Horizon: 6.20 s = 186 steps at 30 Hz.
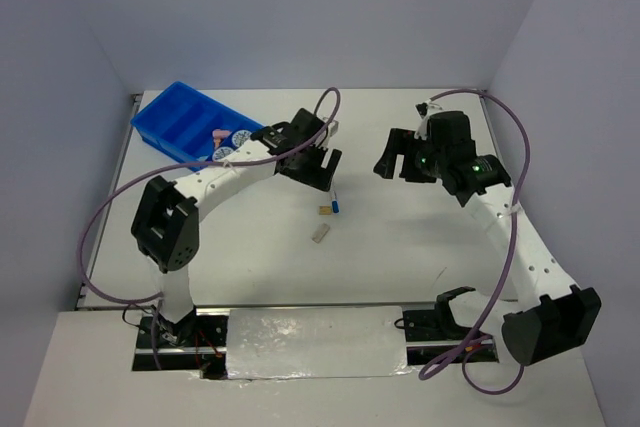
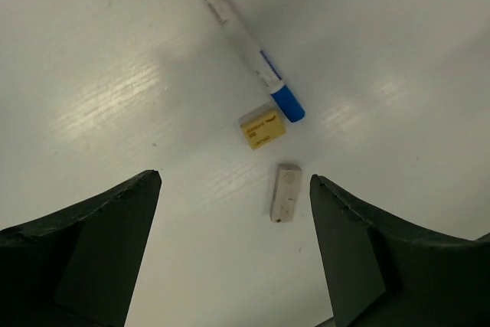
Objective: Sort the stationery into containers
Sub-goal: Pick up the pen from the center of the board, then place the pen in the storage box, then pick up the stationery from the center of the board.
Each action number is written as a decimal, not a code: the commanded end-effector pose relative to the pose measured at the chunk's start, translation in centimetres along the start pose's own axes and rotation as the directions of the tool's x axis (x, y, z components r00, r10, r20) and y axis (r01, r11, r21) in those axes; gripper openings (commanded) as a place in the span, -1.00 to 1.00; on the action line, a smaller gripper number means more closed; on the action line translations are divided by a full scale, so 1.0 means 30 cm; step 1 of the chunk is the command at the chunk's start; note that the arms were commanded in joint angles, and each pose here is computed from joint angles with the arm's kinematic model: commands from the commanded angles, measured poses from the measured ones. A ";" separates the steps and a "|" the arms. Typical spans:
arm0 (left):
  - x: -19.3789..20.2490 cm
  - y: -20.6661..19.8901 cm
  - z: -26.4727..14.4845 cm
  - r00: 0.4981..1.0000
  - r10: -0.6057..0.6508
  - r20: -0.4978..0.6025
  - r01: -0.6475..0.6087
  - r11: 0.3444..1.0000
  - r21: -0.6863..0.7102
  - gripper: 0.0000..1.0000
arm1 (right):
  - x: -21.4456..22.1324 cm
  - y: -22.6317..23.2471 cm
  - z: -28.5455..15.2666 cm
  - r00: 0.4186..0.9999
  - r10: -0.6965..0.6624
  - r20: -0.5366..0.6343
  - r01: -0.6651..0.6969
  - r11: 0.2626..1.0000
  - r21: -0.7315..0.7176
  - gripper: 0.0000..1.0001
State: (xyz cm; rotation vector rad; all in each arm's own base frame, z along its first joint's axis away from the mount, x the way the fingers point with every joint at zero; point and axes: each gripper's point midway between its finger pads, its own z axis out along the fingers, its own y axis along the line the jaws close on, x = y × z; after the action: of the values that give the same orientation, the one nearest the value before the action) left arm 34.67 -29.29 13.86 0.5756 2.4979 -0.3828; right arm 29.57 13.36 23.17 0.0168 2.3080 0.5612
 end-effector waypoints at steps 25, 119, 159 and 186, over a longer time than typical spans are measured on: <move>0.009 -0.095 0.196 0.909 -0.414 -0.050 0.408 0.907 -0.099 0.56 | 0.083 -0.012 -0.033 1.000 0.028 -0.014 -0.028 1.000 -0.007 0.68; -0.346 1.497 -0.124 0.840 -0.006 0.543 0.373 0.734 -0.568 0.99 | 0.113 0.161 -0.024 0.992 -0.055 -0.114 0.023 0.965 -0.262 0.69; 0.087 0.632 -0.702 0.726 -0.492 0.480 0.609 0.784 -0.117 0.99 | 0.727 0.255 0.564 0.903 0.220 -0.370 -0.063 0.918 0.392 -0.54; 0.003 0.138 -0.529 0.663 -0.749 -0.005 0.586 0.514 0.626 0.50 | 0.173 0.836 0.203 0.970 -0.220 0.100 0.241 0.838 -0.490 -0.95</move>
State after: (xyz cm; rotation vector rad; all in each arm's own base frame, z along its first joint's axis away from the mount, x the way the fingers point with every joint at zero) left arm 29.15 -19.16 25.48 -0.3491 2.2271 -1.4332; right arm 25.89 38.01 21.52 -0.4567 2.1396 0.9444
